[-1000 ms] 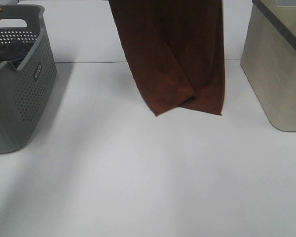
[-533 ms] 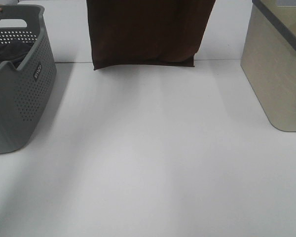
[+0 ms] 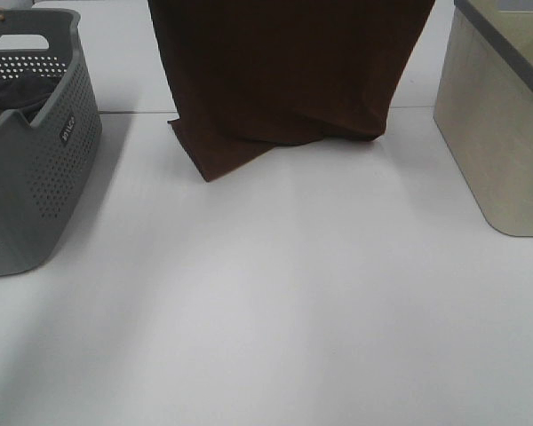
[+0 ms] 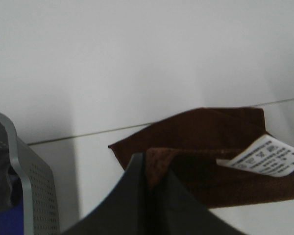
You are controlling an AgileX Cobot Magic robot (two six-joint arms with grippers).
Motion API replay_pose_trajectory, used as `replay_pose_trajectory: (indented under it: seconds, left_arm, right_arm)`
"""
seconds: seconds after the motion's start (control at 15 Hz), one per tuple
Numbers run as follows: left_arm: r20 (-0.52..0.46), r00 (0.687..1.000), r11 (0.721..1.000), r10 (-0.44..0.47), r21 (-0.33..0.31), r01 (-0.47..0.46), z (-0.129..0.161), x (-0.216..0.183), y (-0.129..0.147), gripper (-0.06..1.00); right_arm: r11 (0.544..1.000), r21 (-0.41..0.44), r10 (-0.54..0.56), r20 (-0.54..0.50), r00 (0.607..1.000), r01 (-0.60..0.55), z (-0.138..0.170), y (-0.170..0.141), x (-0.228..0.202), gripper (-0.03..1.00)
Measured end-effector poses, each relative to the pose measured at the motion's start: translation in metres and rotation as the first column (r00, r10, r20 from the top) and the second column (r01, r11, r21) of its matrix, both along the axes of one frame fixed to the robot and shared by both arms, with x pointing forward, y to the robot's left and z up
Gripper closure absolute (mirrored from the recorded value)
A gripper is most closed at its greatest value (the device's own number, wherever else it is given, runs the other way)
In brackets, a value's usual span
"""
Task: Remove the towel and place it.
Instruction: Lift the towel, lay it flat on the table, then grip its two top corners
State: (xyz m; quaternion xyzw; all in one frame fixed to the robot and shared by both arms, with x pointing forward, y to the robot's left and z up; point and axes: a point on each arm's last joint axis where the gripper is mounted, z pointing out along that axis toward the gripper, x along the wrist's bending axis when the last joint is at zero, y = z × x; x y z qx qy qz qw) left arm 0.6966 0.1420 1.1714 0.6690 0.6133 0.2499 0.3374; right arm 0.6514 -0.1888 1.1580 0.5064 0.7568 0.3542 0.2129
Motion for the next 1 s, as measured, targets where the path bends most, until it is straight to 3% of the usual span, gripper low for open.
replay_pose_trajectory:
  seconds: [0.2, 0.4, 0.73, 1.0]
  left_arm:
    - [-0.092, 0.993, 0.997, -0.073, -0.04, 0.069, -0.011, -0.004, -0.007, 0.94]
    - [-0.237, 0.965, 0.994, -0.111, -0.009, 0.112, -0.036, -0.022, -0.01, 0.94]
    - [-0.418, 0.897, 0.984, -0.142, 0.037, 0.173, -0.065, -0.097, -0.01, 0.94]
    - [-0.509, 0.844, 0.972, -0.166, 0.06, 0.227, -0.086, -0.154, -0.019, 0.94]
  right_arm:
    - [0.999, -0.038, -0.009, -0.192, 0.981, 0.002, -0.012, -0.005, -0.012, 0.97]
    - [0.998, -0.062, -0.022, -0.296, 0.955, 0.003, -0.018, -0.009, -0.019, 0.97]
    - [1.0, -0.012, -0.018, -0.422, 0.906, 0.014, -0.033, -0.011, -0.064, 0.97]
    - [1.0, 0.001, -0.011, -0.564, 0.826, 0.014, -0.066, -0.021, -0.127, 0.97]
